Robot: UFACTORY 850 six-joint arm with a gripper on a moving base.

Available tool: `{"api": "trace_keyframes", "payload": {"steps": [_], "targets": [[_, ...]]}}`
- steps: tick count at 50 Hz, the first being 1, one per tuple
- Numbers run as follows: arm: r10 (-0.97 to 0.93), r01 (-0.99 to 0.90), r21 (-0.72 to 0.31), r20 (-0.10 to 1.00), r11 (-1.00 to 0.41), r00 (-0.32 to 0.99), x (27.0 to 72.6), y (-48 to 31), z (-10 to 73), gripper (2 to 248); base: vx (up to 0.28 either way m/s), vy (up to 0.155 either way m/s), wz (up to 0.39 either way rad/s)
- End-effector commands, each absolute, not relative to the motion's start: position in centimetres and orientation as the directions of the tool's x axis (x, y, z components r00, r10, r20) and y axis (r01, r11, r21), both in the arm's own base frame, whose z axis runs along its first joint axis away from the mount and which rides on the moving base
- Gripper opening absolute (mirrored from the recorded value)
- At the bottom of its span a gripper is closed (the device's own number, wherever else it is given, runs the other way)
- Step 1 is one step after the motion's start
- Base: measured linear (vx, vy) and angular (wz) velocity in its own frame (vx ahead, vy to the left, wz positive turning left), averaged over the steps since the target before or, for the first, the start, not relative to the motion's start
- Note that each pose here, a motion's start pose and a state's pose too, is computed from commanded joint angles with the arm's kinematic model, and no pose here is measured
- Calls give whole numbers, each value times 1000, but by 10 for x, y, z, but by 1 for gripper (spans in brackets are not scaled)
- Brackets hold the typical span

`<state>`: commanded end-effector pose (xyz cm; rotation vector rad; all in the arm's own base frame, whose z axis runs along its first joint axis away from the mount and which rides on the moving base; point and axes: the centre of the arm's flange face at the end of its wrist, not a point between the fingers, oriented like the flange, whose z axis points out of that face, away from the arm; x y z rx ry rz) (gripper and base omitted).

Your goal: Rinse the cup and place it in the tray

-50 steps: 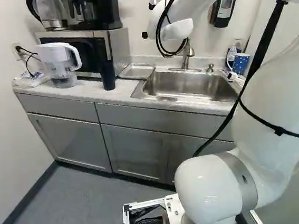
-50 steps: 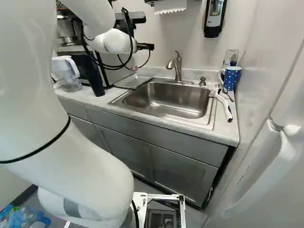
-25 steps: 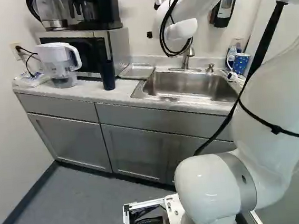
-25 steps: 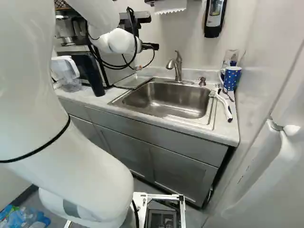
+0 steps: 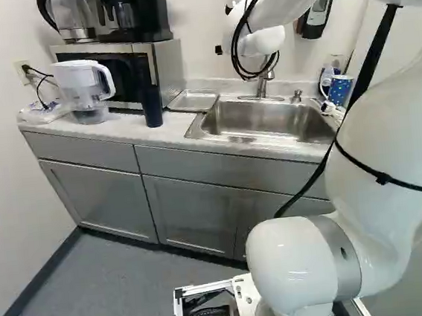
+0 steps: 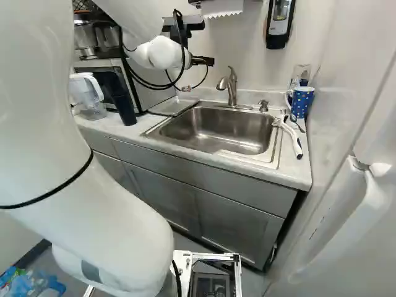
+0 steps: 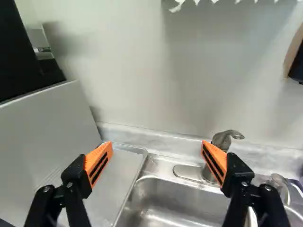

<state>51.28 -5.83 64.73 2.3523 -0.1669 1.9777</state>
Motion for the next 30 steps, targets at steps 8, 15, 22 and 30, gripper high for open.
{"api": "trace_keyframes", "payload": {"steps": [8,15,22,30], "targets": [[-46,-138,-21,982,-990,182,514,-66,646,247,0,0,0],[-50,-148,-21,980,-989,195,515,-71,645,247,0,0,0],[-54,-156,-21,977,-987,208,517,-76,644,247,0,0,0],[-58,-166,-21,973,-986,222,521,-82,642,247,0,0,0]]}}
